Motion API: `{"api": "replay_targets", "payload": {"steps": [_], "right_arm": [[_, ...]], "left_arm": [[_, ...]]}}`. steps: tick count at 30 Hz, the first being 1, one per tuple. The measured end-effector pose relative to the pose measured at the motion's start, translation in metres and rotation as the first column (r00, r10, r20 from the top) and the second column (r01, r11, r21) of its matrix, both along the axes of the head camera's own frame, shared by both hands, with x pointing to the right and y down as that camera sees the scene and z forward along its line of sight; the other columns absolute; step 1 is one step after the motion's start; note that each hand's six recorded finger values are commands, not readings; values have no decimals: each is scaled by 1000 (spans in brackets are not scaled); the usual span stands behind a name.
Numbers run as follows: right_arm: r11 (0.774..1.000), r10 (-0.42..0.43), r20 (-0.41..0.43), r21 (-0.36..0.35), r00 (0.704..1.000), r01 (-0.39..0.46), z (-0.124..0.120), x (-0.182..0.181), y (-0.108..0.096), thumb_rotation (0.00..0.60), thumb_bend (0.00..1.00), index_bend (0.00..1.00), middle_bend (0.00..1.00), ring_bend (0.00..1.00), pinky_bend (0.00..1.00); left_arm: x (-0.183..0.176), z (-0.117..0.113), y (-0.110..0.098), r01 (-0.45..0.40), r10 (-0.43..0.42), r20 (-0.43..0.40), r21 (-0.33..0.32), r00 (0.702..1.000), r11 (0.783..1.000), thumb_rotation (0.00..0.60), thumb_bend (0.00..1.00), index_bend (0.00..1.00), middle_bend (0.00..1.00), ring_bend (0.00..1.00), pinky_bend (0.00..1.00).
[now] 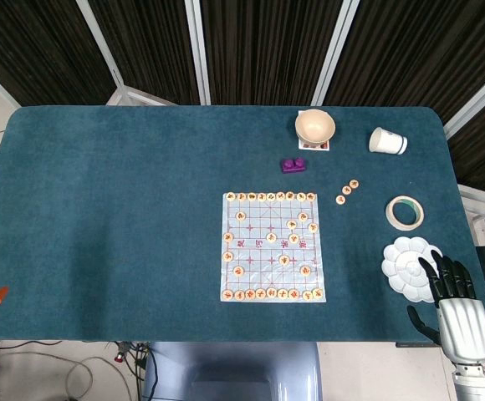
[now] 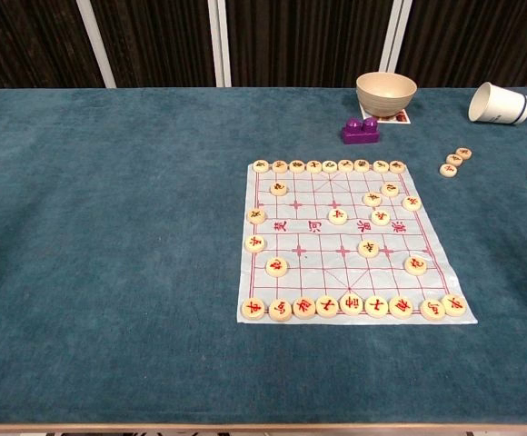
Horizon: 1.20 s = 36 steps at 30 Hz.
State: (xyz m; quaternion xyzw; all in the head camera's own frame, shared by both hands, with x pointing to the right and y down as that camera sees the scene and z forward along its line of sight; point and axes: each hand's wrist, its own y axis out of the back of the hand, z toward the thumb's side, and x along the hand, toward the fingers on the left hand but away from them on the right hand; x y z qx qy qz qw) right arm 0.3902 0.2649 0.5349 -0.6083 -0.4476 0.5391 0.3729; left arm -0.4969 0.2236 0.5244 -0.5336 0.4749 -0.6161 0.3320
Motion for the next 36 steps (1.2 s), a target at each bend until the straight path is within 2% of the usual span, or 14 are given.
{"api": "replay_targets", "payload": {"steps": [36], "right_arm": [[1000, 2, 29, -12, 1000, -2, 3, -1, 0, 600, 379, 90, 0, 0, 80]], "left_arm": [[0, -1, 0, -2, 2, -2, 5, 1000, 1000, 600, 0, 79, 0, 0, 4]]}}
